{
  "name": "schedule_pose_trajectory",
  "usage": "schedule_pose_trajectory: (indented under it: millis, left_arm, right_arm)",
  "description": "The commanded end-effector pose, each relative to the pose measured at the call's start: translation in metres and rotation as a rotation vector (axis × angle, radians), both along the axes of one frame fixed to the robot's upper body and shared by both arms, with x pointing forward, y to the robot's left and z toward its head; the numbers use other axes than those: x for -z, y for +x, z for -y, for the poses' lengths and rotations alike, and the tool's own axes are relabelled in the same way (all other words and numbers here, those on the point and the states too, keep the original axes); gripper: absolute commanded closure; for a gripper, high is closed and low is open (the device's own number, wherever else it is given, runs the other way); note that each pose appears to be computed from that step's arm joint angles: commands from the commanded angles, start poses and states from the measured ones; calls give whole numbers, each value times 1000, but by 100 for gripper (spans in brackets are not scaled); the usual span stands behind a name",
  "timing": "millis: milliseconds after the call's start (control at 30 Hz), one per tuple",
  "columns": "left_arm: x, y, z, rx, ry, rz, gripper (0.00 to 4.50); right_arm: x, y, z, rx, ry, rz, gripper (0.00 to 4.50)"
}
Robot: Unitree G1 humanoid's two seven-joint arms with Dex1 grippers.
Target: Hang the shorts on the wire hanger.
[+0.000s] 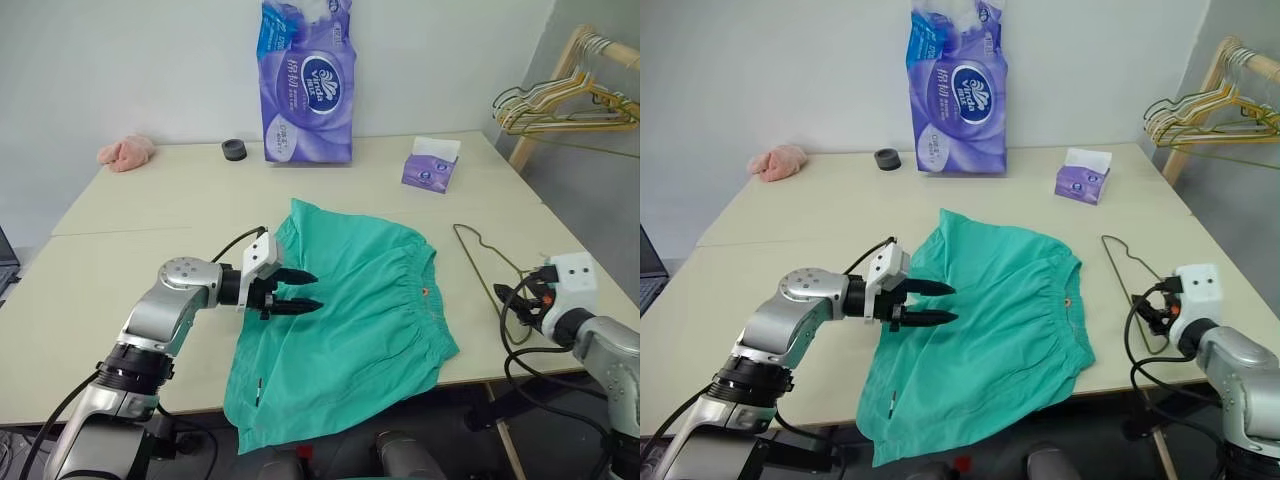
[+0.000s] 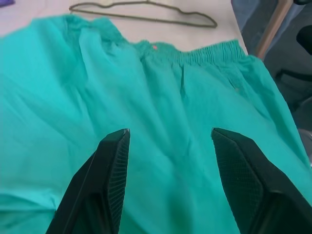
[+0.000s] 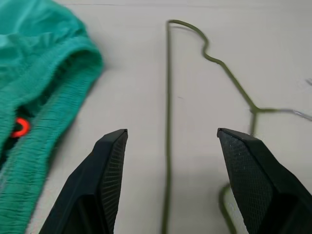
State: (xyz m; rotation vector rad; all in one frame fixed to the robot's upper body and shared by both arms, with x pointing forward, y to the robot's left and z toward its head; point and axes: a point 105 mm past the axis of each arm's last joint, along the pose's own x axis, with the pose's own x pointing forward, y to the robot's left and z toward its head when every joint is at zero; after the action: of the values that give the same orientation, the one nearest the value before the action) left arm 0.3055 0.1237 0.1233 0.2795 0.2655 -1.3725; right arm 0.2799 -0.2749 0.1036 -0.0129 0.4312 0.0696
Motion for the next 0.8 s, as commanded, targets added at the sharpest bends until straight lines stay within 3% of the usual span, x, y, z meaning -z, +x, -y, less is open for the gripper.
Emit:
schedule_pose_trajectory:
  millis: [33, 433, 633, 733, 800]
  left_arm:
    - [-11, -5, 8, 88, -2, 47, 169]
    - [-27, -32, 23, 315, 17, 9, 169]
    - [-29, -28, 34, 331, 21, 40, 169]
    - [-30, -28, 39, 337, 18, 52, 167]
    - [-29, -27, 40, 339, 19, 60, 167]
  right_arm:
    - [3, -9, 11, 61, -3, -45, 136]
    - [32, -20, 5, 46, 57, -207, 136]
    - [48, -22, 6, 37, 57, -287, 136]
    - [54, -22, 5, 24, 72, -323, 195]
    - [57, -21, 7, 19, 76, -343, 257]
